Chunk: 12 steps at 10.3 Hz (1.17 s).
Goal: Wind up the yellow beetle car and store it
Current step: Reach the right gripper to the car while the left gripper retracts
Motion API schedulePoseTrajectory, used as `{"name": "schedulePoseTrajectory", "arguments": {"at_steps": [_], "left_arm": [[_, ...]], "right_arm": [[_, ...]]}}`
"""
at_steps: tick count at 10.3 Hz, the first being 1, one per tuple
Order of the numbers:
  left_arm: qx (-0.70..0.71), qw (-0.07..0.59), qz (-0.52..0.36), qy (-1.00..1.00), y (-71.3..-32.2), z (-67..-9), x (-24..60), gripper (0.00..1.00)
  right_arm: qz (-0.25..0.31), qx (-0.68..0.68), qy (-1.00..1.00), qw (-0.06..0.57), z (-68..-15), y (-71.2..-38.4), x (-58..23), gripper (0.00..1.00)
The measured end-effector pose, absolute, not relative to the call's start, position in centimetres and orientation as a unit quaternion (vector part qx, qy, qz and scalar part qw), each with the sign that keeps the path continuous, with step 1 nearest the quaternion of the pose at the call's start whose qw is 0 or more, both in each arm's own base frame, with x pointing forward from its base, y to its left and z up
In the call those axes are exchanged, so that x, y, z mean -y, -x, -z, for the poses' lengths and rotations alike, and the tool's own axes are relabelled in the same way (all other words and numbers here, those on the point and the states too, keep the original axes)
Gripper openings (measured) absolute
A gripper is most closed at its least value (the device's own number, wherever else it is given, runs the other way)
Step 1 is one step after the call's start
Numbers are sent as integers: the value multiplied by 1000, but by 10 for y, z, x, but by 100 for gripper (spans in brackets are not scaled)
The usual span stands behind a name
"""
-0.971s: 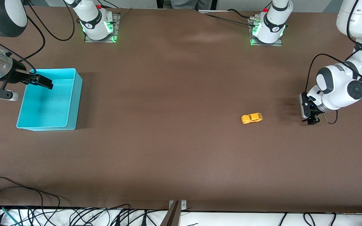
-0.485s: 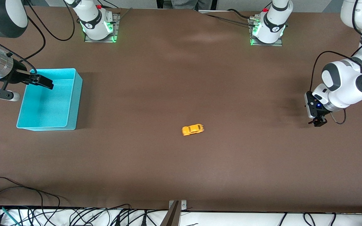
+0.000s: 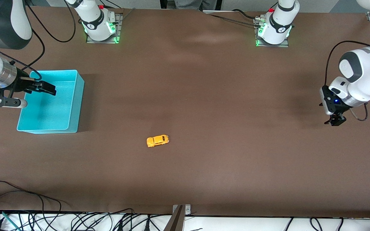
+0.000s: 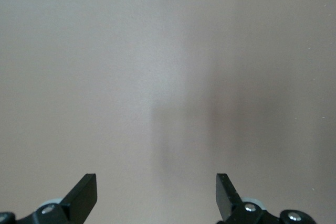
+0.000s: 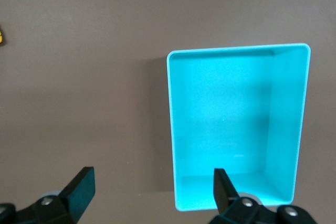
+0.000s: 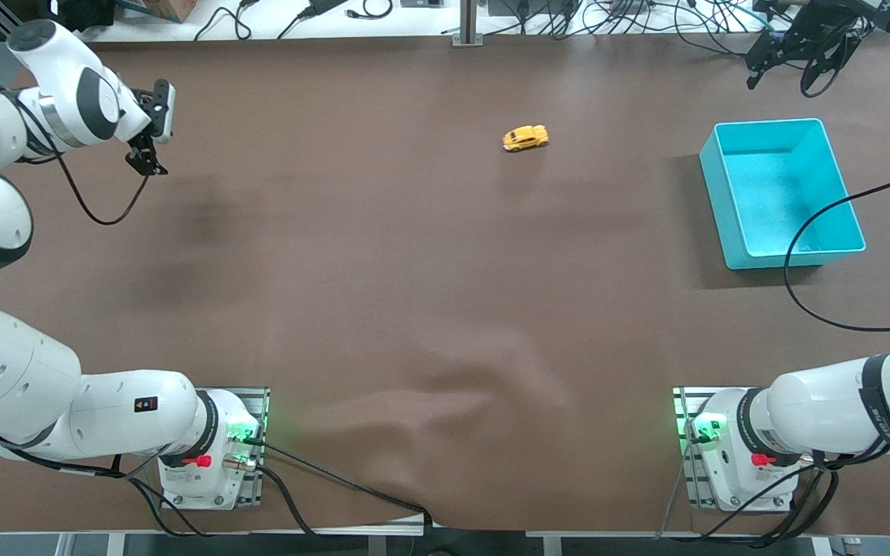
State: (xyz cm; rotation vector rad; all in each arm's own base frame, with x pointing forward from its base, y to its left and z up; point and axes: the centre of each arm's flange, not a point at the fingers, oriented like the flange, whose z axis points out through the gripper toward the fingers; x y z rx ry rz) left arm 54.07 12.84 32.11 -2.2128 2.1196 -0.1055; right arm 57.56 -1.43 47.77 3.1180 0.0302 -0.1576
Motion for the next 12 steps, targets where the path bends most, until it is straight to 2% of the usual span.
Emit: {"name": "schedulePoseTrajectory", "arguments": {"at_steps": [3,6,10,12], "left_arm": [[-696,64,66,712,-530,-404,-115,100],[-699,92,98,703,-510,-486,-105,100],[-641,42,89,761,-493,-580,-81,100],[-586,24,71,807,-487,-617,-66,100]], "right_arm": [[43,-155,-987,-18,-455,-584,5,100],[15,-328,-944,-33,-414,-604,-39,100],[-48,-510,-858,-32,-346,-634,-120,100],[-69,-590,-805,-8,-327,-644,-165,100]]}}
